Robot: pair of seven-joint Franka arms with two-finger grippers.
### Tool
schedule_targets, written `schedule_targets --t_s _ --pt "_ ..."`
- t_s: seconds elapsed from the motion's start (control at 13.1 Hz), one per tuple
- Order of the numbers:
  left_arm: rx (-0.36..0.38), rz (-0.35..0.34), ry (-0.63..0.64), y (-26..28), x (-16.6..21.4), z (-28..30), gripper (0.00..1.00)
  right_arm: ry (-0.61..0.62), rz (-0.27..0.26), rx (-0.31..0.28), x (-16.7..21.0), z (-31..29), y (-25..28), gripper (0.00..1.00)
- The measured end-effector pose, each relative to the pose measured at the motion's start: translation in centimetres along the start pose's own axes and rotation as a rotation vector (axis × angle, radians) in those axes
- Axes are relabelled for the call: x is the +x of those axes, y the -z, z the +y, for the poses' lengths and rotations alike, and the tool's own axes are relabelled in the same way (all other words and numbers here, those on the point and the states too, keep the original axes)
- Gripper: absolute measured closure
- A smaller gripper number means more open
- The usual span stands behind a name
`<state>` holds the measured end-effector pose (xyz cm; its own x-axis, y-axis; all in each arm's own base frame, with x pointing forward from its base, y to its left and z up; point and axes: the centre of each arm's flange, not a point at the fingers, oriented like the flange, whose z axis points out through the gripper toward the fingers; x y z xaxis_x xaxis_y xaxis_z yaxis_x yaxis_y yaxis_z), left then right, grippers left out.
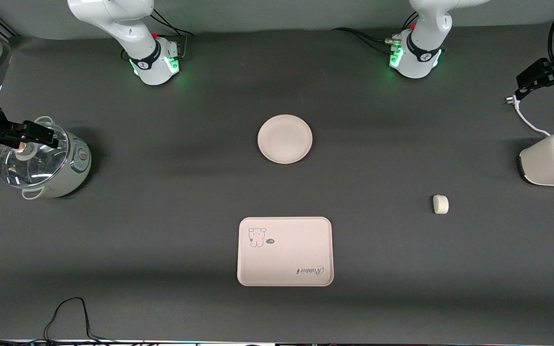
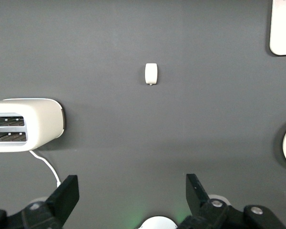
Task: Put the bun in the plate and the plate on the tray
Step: 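Reach the left gripper to the white bun and grasp it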
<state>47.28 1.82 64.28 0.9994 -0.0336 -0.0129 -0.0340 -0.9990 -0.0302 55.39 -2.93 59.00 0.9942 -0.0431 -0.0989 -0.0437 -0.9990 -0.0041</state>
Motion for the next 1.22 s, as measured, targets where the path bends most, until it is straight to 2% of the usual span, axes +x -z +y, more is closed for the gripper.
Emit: schedule_targets --t_s 0.38,0.61,1.22 --pt "-0.018 -0.014 -0.001 -0.7 0.5 0.1 0.00 0.000 -0.002 0.000 0.0 0.0 -0.1 0.00" --pt "-0.026 -0.031 -0.001 -3.7 2.7 -0.1 0.00 0.000 -0.005 0.000 0.0 0.0 -0.2 0.00" --pt "-0.045 0.024 -0.016 -23.4 10.8 0.5 0.00 0.001 -0.009 0.000 0.0 0.0 -0.4 0.00"
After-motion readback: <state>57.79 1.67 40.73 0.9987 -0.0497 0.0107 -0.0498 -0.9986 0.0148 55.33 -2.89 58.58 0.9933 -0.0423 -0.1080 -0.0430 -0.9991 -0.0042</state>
